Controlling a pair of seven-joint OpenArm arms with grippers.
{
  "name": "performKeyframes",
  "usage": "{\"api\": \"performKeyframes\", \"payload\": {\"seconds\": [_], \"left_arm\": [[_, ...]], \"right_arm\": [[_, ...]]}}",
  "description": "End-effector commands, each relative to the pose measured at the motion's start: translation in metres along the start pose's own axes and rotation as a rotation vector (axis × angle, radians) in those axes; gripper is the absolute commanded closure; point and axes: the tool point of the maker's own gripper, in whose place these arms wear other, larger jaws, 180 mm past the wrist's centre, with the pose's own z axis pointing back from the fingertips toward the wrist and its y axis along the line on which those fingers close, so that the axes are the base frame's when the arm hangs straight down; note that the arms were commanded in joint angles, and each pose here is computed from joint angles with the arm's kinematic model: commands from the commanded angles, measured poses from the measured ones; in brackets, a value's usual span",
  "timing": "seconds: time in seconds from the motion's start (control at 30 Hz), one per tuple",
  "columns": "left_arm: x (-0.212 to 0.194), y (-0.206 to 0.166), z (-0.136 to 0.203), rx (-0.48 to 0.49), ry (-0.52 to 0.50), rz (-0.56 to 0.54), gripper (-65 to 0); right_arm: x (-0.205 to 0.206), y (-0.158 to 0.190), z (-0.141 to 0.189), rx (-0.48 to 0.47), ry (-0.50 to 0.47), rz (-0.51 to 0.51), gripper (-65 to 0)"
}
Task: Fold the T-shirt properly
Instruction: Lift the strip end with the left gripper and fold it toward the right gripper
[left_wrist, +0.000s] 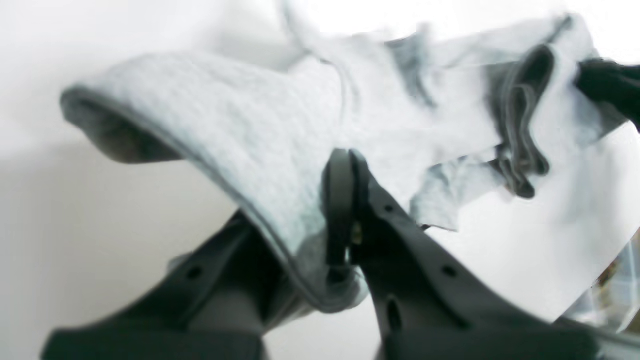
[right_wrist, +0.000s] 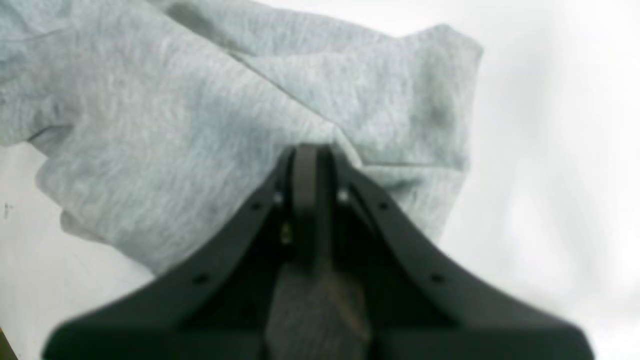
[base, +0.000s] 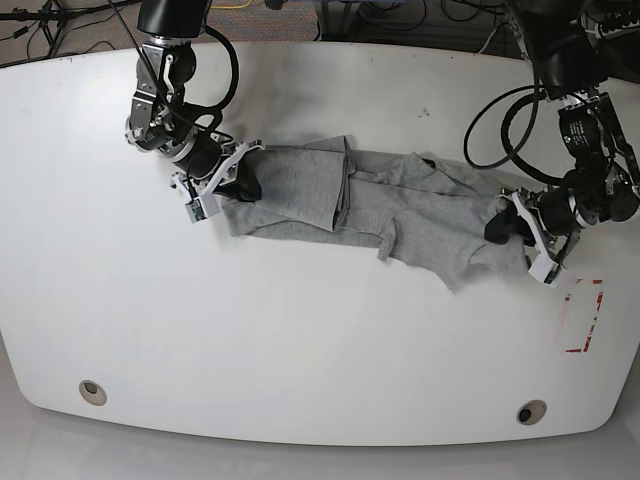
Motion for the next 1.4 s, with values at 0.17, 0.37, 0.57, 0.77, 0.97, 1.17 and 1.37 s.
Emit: {"api": "performKeyframes", "payload": {"seconds": [0.17, 0.37, 0.57, 0.77, 0.97, 1.17, 1.37], "left_arm": [[0.049, -0.065, 0.001, -0.123, -0.088, -0.236, 0.0], [0.054, -0.111, -0.017, -0.228, -0.094, -0.291, 0.0], [0.056, -0.149, -0.033, -0.325, -0.108, -0.295, 0.0], [0.061, -0.185, -0.043, -0.412, -0.131, -0.295, 0.0], [0.064, -0.212, -0.056, -0.432, -0.127, -0.304, 0.0], [0.072, -0.242, -0.065, -0.473, -0.143, -0.310, 0.0], [0.066, -0.249, -0.081, -0.481, -0.080, -0.327, 0.0]], "right_arm": [[-0.013, -0.006, 0.003, -0.024, 0.070, 0.025, -3.8], [-0.013, -0.006, 0.003, -0.024, 0.070, 0.025, -3.8], [-0.013, -0.006, 0.003, -0.024, 0.070, 0.025, -3.8], [-0.012, -0.003, 0.001, -0.015, 0.071, 0.032, -3.8], [-0.014, 0.009, -0.004, 0.017, 0.086, 0.059, -3.8], [-0.015, 0.011, -0.005, 0.022, 0.086, 0.054, -3.8], [-0.014, 0.011, -0.005, 0.022, 0.085, 0.054, -3.8]]}}
